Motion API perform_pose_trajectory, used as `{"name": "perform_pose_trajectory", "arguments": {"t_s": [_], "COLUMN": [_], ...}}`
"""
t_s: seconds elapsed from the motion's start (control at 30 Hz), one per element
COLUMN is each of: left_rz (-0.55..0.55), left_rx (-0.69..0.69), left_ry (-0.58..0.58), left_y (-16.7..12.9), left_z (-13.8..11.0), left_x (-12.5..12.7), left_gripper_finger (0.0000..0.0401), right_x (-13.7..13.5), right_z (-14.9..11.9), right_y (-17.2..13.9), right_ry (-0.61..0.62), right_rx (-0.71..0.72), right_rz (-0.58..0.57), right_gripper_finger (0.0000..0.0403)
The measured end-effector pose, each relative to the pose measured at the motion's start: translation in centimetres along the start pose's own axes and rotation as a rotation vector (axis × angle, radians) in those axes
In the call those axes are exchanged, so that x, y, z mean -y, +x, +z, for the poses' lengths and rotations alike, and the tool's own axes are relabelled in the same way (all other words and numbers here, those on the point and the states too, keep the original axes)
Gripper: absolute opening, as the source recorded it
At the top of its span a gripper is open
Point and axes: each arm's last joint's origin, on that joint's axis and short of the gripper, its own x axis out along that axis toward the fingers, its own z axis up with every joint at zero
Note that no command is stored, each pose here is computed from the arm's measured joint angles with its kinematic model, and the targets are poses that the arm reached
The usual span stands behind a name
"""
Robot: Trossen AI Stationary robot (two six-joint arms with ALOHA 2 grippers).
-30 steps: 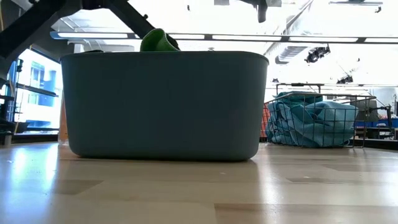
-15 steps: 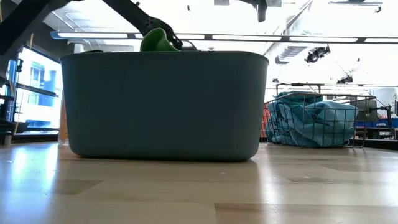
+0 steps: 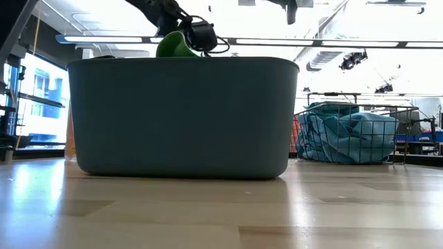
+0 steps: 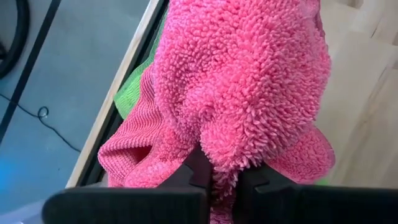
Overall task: Sort microfiber towel by color & place in baskets
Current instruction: Put the pink microfiber cloth into the transparent bin
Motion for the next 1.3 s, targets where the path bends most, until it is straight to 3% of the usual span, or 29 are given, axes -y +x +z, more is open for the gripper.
{"name": "perform_pose_trajectory", "arguments": {"t_s": [0.2, 0.57, 0.93, 1.3], "left_rz": [-0.022, -0.06, -0.117, -0.134], "left_rx": [-0.028, -0.034, 0.026, -0.015], "left_ry": [0.001, 0.018, -0.033, -0.031], "left_y": [0.9, 1.5, 1.8, 4.5], "left_z": [-0.1, 0.0, 0.4, -1.8], "left_x": [0.4, 1.3, 1.6, 3.5], "left_gripper_finger": [0.0031, 0.012, 0.0132, 0.0176], "right_x": [0.0, -0.1, -0.1, -0.1], "right_z": [0.0, 0.0, 0.0, 0.0], "right_y": [0.0, 0.0, 0.0, 0.0], "right_ry": [0.003, 0.001, 0.003, 0.004], "right_rx": [-0.003, -0.01, -0.012, -0.012], "right_rz": [0.006, 0.021, 0.024, 0.023], "right_gripper_finger": [0.0168, 0.0168, 0.0168, 0.0168]}}
